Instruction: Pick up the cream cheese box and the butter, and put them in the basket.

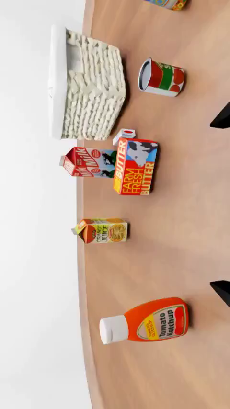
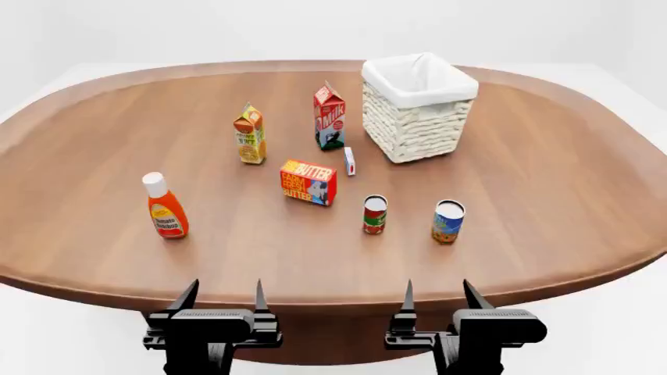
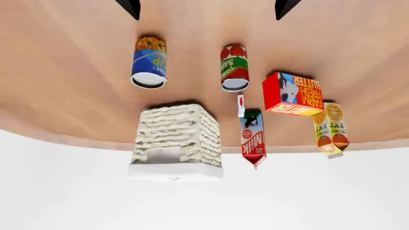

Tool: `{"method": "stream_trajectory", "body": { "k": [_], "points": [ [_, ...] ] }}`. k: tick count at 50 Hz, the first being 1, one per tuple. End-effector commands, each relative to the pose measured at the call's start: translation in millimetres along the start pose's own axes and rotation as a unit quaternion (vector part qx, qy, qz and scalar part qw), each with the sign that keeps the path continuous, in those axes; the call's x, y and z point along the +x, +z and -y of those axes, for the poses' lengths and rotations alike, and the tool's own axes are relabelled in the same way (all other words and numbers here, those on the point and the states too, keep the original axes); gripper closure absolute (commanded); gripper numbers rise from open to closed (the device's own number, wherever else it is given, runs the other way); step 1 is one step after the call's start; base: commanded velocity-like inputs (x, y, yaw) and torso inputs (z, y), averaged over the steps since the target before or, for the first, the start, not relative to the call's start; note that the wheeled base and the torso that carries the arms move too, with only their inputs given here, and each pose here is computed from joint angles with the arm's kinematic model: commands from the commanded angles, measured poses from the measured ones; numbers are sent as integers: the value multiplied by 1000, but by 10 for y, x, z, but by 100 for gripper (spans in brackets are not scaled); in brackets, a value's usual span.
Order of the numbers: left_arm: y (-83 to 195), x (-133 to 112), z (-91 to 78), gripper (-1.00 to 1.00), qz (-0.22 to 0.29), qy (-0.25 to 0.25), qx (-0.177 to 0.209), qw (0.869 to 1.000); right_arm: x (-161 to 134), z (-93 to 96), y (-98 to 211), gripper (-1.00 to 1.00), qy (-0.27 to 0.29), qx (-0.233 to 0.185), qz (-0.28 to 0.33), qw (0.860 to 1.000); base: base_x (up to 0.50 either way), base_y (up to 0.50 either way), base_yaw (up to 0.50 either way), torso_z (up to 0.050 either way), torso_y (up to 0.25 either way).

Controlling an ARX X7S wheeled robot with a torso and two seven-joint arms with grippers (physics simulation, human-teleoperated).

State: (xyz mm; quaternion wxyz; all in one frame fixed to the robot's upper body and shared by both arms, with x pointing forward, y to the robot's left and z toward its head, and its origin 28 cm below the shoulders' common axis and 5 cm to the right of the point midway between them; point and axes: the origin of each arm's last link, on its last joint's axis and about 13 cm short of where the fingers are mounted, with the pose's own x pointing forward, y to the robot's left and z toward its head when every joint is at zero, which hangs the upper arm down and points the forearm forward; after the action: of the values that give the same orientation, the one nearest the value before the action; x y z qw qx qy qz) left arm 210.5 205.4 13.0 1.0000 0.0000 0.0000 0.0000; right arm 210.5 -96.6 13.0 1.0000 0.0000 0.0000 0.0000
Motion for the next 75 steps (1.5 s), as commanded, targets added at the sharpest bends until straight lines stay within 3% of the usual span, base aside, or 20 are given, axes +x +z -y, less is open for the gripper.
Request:
{"method": "stream_trajectory", "body": {
  "k": [1,20,54,57,58,60,68,75],
  "points": [
    [-1,-5,7,-100,0,-2,2,1000,4,-7,-8,-100,0,-5,2,1000,0,0,0,0,0],
    [-15,15,-1,-100,5,0,10,1000,-43,-3,82,-100,10,7,20,1000,4,0,0,0,0],
    [-22,20,-1,-100,6,-2,16,1000,-40,-7,71,-100,12,3,13,1000,494,0,0,0,0],
    [-18,18,-5,-100,6,-2,16,1000,-42,-7,72,-100,10,-5,13,1000,0,0,0,0,0],
    [-23,18,-6,-100,6,-2,16,1000,-55,-5,93,-100,14,12,24,1000,0,0,0,0,0],
    [-21,16,-5,-100,6,-2,16,1000,-52,-7,87,-100,12,-13,24,1000,0,0,0,0,0],
    [-19,20,-4,-100,7,-2,18,1000,-34,2,75,-100,1,6,13,1000,0,307,0,0,0],
    [-16,17,-6,-100,8,-2,19,1000,-44,-7,95,-100,3,-2,21,1000,0,0,0,0,0]
  ]
}}
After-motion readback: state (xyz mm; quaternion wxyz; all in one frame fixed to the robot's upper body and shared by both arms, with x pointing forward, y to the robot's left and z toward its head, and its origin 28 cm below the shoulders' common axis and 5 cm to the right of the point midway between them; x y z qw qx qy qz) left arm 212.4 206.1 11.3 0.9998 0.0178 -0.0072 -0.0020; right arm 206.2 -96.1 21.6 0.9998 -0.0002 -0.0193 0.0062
